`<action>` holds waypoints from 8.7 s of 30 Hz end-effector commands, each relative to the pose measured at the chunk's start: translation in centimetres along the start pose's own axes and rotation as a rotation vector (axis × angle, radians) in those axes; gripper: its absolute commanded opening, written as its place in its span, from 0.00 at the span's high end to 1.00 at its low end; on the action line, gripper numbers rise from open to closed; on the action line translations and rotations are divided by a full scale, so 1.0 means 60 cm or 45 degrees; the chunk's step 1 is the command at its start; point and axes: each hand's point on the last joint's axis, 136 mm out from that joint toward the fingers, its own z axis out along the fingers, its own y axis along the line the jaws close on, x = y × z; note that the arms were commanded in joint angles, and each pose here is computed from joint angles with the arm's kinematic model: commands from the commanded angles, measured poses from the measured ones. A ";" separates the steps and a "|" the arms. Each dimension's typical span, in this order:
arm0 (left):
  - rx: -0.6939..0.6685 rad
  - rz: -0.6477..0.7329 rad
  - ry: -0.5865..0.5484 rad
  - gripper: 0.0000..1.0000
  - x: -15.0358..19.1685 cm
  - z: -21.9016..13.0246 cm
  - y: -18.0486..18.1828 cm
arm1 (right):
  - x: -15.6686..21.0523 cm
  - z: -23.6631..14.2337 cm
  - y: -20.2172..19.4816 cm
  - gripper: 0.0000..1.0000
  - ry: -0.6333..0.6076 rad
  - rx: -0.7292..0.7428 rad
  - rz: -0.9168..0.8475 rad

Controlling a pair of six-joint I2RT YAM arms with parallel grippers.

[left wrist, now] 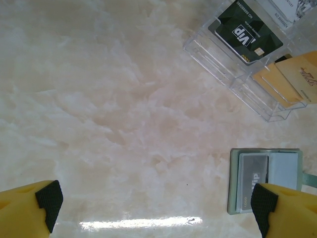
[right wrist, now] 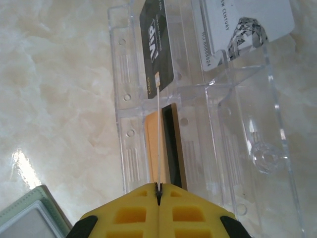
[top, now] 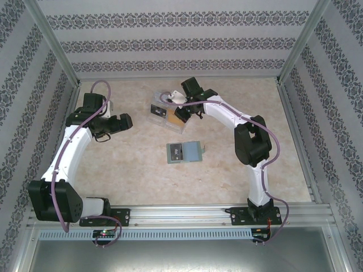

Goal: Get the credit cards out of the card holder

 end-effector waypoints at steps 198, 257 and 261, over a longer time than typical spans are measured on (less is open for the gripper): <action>0.221 -0.144 0.726 0.89 0.292 0.316 -0.200 | 0.174 0.034 0.210 0.89 -0.085 -0.481 1.536; 0.271 0.015 0.774 0.90 0.272 0.310 -0.224 | 0.239 0.016 0.173 0.78 0.022 -0.306 1.540; 0.263 0.013 0.775 0.90 0.273 0.311 -0.223 | 0.234 0.018 0.173 0.82 0.018 -0.314 1.536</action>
